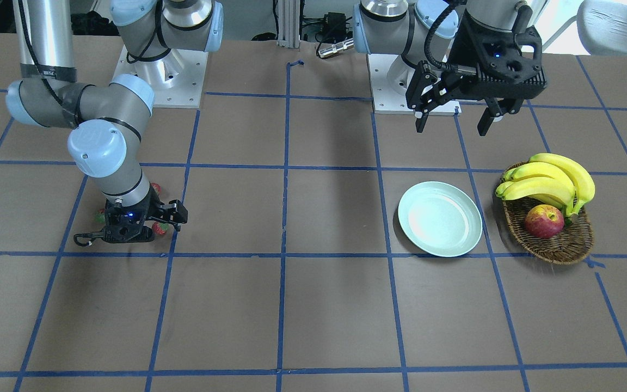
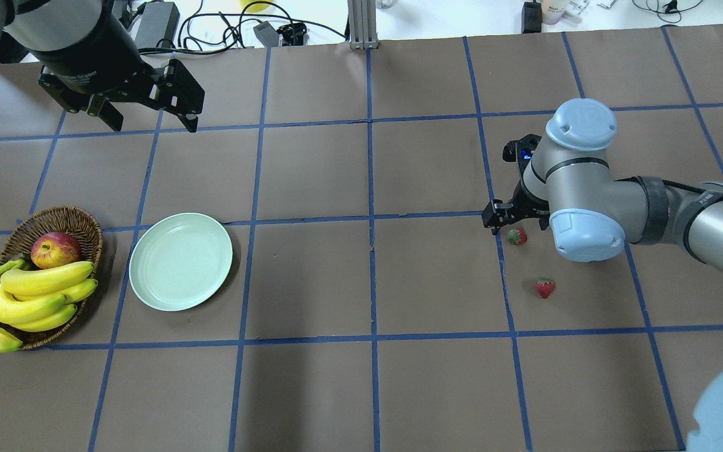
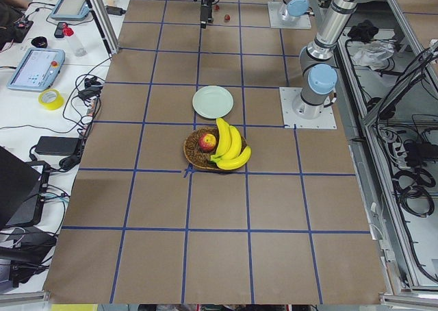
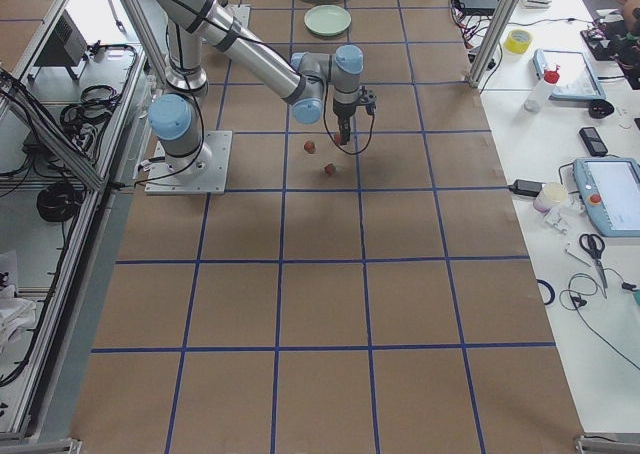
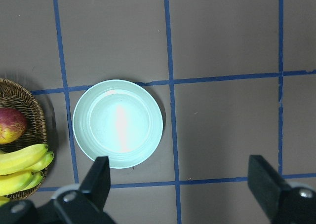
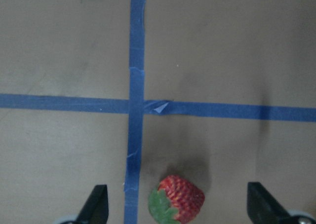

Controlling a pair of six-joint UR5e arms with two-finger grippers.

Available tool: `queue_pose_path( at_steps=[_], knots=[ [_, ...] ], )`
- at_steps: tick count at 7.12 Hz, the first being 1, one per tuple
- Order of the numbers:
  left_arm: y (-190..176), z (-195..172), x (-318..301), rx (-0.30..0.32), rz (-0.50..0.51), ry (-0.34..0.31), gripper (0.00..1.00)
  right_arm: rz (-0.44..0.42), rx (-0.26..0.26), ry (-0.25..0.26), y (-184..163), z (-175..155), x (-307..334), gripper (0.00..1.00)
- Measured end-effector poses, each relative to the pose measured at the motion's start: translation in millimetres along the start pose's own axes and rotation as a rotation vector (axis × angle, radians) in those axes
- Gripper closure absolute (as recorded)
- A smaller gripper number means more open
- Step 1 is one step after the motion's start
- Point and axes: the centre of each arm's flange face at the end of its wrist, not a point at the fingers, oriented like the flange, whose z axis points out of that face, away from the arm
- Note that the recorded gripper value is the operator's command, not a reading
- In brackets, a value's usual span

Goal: Collect all strawberries into plate
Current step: 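Reach the right gripper down and grasp the strawberry nearest the robot, then carry the strawberry toward the table center with the right gripper and release it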

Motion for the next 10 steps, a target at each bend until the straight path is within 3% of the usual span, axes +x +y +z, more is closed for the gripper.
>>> queue_pose_path(
  at_steps=[1,2,4,6,8,10],
  knots=[
    [0,0,0,-0.001,0.000,0.001,0.00,0.000,-0.014,-0.004,4,6,1,0.74],
    [0,1,0,-0.001,0.000,0.002,0.00,0.001,-0.025,-0.006,7,10,1,0.84],
    [0,1,0,-0.002,0.000,0.002,0.00,0.002,-0.029,-0.005,8,10,2,0.86],
    [0,1,0,-0.002,0.002,0.001,0.00,0.038,0.005,-0.016,-2,-5,-2,0.85],
    [1,0,0,0.000,0.009,-0.002,0.00,0.130,0.027,-0.074,-6,-16,-46,0.86],
    [1,-1,-1,0.001,0.011,-0.005,0.00,0.231,0.018,-0.101,2,-12,-116,0.86]
  ],
)
